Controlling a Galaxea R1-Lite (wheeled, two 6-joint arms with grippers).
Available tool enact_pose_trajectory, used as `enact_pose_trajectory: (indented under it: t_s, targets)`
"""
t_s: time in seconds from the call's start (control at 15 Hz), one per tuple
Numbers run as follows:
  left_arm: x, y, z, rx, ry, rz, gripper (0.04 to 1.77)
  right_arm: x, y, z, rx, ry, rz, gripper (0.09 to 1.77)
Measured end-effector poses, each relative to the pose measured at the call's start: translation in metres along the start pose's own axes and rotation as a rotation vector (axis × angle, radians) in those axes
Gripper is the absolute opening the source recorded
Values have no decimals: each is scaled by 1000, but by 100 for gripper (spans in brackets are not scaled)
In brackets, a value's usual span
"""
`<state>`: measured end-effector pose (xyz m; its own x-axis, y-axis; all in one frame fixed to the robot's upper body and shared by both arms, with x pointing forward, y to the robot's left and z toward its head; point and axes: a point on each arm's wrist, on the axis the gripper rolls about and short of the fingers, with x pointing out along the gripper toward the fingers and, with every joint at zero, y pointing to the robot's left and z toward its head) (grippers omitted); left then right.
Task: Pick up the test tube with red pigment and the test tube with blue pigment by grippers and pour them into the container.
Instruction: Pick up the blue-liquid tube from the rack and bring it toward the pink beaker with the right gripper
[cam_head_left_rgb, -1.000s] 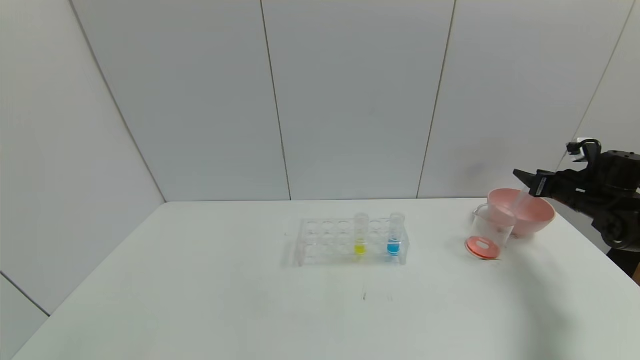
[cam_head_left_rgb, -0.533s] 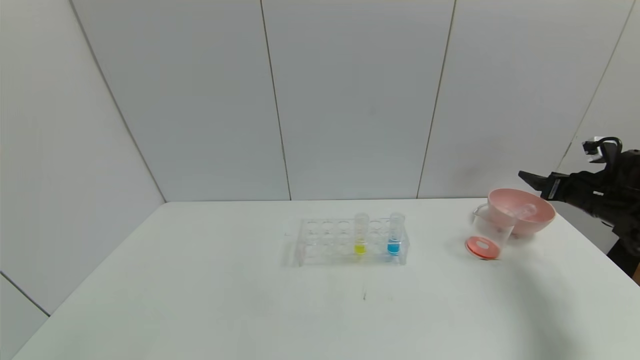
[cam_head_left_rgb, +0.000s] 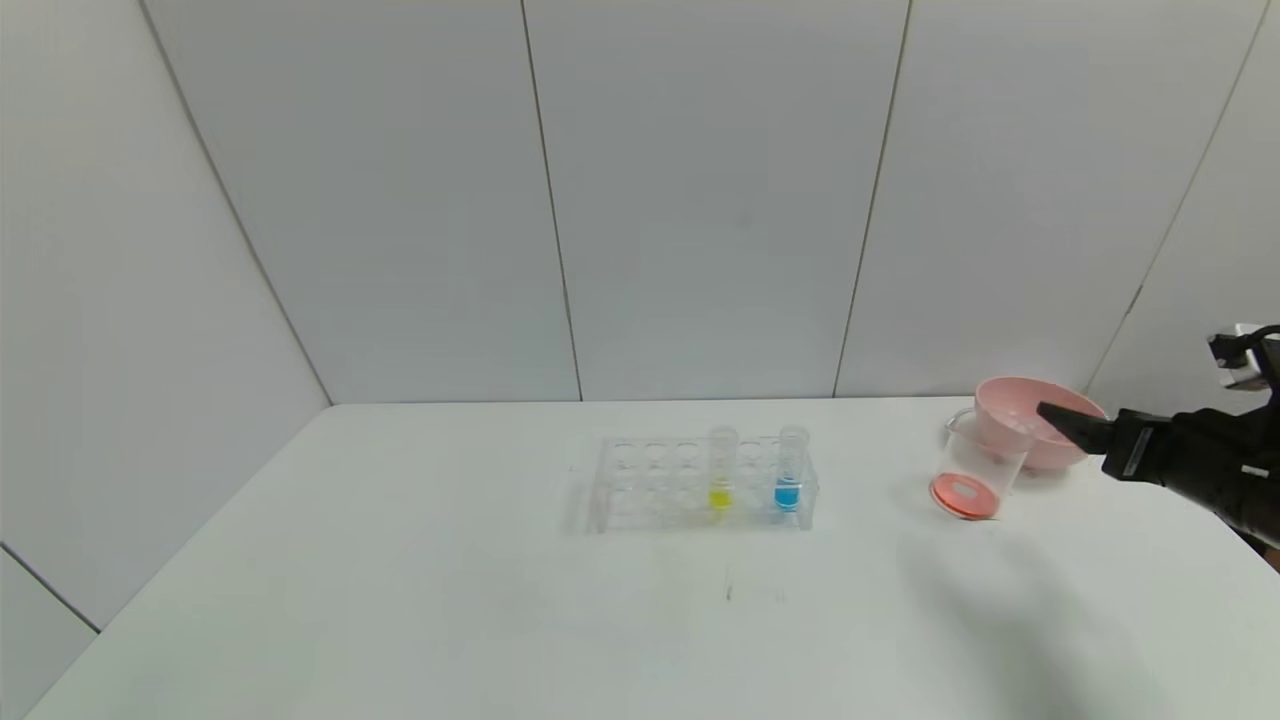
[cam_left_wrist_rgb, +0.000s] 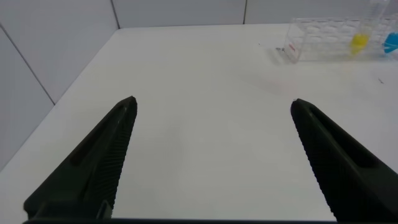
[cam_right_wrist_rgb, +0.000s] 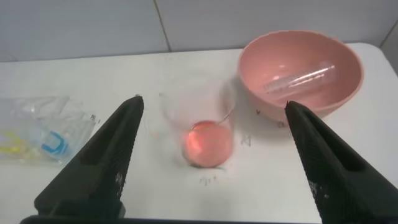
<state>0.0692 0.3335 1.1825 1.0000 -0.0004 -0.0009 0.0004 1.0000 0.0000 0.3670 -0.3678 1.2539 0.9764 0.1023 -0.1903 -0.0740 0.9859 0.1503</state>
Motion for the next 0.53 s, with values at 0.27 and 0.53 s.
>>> enact_pose_trajectory:
  t_s: [0.27, 0.53]
  targets:
    - [0, 0, 0, 0, 0, 0, 176, -32, 70, -23, -20, 39, 21, 166]
    - [0, 0, 0, 0, 0, 0, 176, -54, 134, -38, -48, 34, 43, 168]
